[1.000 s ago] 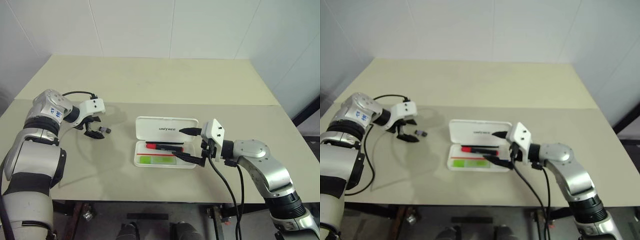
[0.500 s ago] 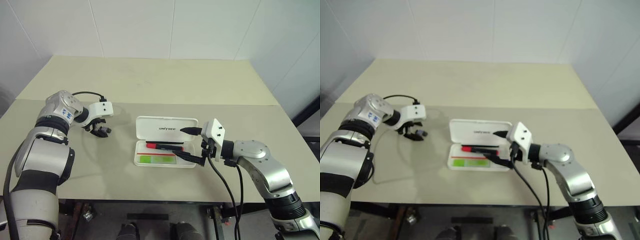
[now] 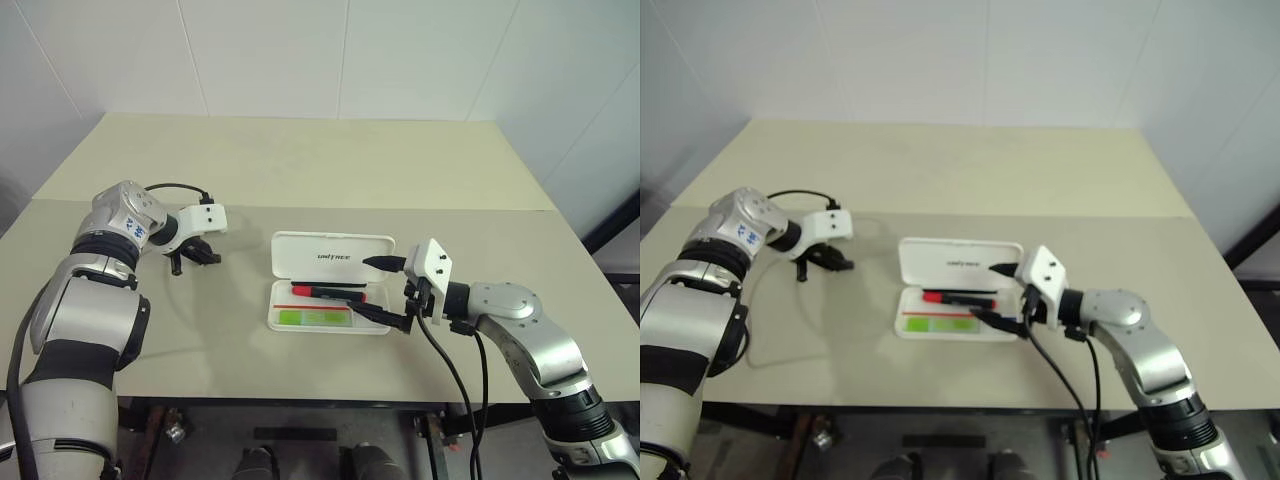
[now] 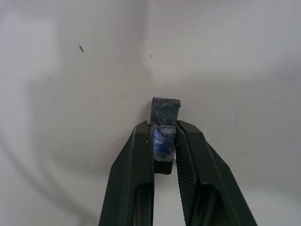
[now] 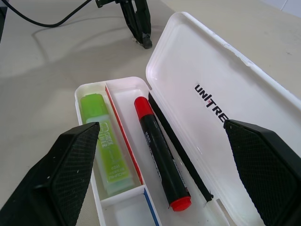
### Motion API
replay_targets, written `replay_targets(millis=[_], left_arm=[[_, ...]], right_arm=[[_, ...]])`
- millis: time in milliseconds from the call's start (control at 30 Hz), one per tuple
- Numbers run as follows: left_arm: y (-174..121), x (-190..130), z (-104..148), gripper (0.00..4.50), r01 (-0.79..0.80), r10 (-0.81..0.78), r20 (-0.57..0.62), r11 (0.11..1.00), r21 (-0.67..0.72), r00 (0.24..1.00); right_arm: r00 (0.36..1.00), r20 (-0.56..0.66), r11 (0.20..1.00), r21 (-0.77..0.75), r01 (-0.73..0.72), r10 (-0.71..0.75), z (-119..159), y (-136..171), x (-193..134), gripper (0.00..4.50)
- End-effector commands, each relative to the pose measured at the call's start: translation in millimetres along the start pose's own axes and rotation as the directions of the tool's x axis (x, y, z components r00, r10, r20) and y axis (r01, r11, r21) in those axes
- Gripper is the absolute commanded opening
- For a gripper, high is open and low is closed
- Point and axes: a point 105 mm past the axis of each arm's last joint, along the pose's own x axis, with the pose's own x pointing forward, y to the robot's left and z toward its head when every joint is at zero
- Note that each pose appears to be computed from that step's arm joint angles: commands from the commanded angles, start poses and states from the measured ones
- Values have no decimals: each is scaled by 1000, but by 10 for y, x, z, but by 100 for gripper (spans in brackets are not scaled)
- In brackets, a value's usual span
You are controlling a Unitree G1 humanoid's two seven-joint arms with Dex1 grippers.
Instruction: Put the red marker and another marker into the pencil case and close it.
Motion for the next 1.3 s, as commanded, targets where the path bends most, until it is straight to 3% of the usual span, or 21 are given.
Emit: replay_targets(millis=[33,400,633,767,1000,1300], left_arm=[[148,-180,270,35,-73,70,157,997,10,985],[188,-478,589,35,-70,59,423,997,12,904],[146,-765,894,35,-51,6,593,997,59,805],[-21,-892,1147,35,-26,-50,680,995,100,732],[-577,-956,1504,35,114,-183,759,983,143,625],[-1041,-708,1880,35,253,-316,710,947,198,629]], right_arm=[[999,29,998,-63,28,-27,143,-51,-111,450],[1000,21,999,-42,6,-5,98,-24,-348,450],[994,77,997,-31,-73,75,146,24,-611,450],[987,150,998,-27,-50,53,169,-57,-766,450],[993,108,998,-20,-56,58,78,-73,-862,450],[996,92,1000,-22,-10,12,21,-148,-824,450]])
